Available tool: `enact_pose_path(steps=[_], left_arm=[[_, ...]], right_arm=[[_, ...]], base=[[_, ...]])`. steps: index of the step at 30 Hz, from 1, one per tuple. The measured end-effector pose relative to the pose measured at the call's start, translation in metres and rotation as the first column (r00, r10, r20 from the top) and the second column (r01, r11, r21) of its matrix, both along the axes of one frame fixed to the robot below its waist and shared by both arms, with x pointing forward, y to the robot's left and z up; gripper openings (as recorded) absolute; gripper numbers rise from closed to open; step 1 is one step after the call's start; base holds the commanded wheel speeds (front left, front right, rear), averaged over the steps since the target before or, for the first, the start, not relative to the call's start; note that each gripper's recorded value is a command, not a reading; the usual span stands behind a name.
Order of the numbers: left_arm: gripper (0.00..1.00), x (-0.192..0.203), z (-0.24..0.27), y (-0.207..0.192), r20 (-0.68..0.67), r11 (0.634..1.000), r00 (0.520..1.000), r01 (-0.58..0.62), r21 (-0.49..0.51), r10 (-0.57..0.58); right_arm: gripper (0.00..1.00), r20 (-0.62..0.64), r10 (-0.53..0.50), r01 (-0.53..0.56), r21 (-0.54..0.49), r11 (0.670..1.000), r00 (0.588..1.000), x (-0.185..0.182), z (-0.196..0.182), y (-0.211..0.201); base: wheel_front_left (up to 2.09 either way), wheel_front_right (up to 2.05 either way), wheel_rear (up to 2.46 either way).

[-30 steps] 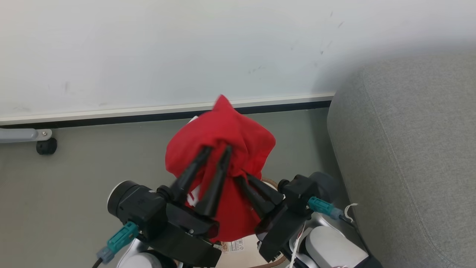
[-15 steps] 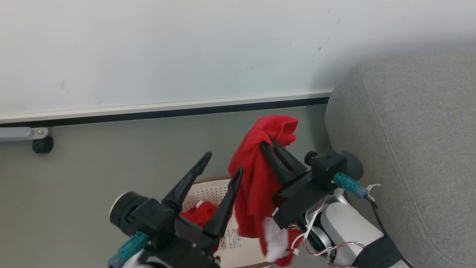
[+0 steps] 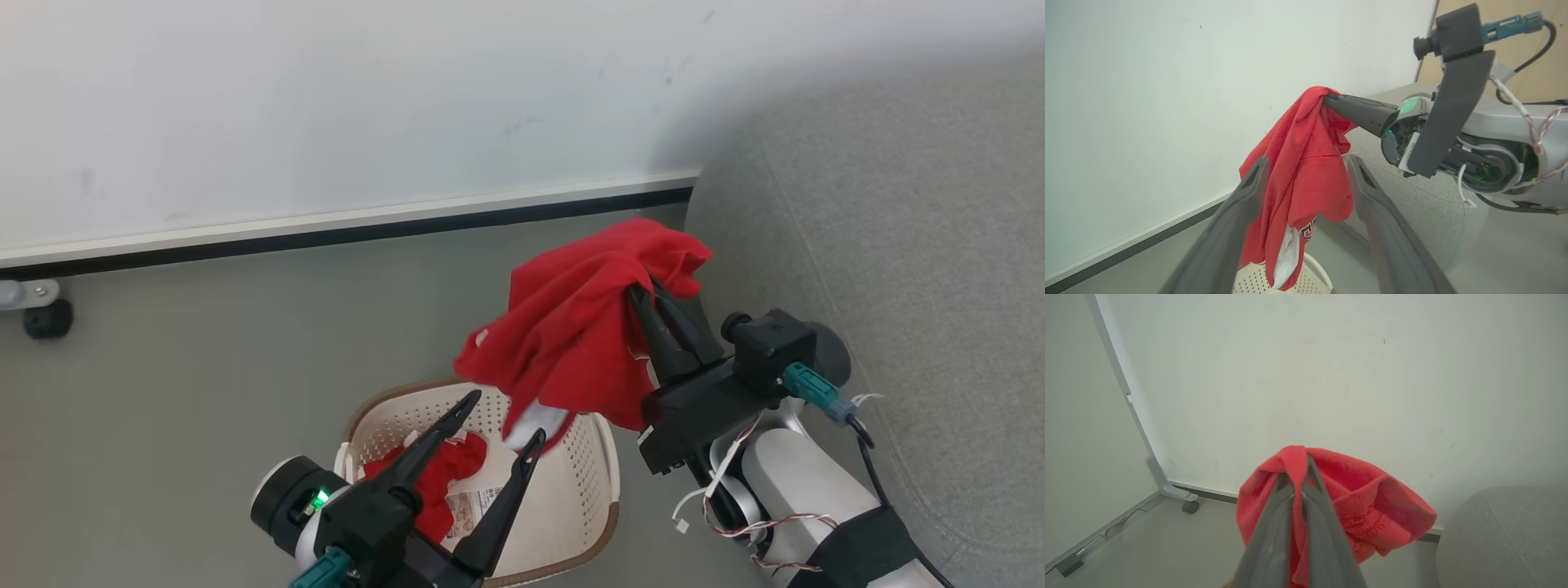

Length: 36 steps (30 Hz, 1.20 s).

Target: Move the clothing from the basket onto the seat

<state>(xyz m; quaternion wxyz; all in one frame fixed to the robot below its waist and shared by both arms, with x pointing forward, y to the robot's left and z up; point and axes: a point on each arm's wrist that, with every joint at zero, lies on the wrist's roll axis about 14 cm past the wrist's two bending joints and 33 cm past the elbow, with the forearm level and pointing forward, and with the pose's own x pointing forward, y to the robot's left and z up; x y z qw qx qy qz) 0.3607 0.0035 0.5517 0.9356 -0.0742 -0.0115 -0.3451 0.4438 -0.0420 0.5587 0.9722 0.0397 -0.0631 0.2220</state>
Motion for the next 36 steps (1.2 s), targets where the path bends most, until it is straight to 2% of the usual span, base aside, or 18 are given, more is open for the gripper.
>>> enact_pose_path(steps=[13, 22, 25, 29, 36], left_arm=[[1.0, -0.003, -0.018, -0.03, -0.036, 0.988, 0.988, 0.15, 0.035, -0.148], [1.0, -0.002, -0.026, -0.051, -0.041, 0.97, 0.97, 0.239, 0.041, -0.238], [1.0, -0.001, -0.031, -0.056, -0.05, 0.962, 0.962, 0.27, 0.046, -0.267], [1.0, 0.004, -0.034, -0.064, -0.051, 0.953, 0.953, 0.3, 0.038, -0.298], [1.0, 0.016, -0.04, -0.072, -0.047, 0.941, 0.941, 0.338, 0.028, -0.336]], right_arm=[[0.0, -0.01, -0.152, 0.152, -0.003, 0.988, 0.988, 0.007, -0.008, -0.053], [0.0, -0.015, -0.258, 0.258, -0.01, 0.966, 0.966, 0.009, -0.013, -0.092], [0.0, -0.002, -0.31, 0.31, -0.029, 0.95, 0.951, 0.014, -0.01, -0.115], [0.0, 0.065, -0.391, 0.394, -0.04, 0.918, 0.918, 0.027, 0.011, -0.154], [0.0, 0.174, -0.533, 0.549, -0.062, 0.833, 0.828, 0.044, 0.048, -0.227]], base=[[0.0, 0.0, 0.0], [0.0, 0.0, 0.0], [0.0, 0.0, 0.0], [0.0, 0.0, 0.0], [0.0, 0.0, 0.0]])
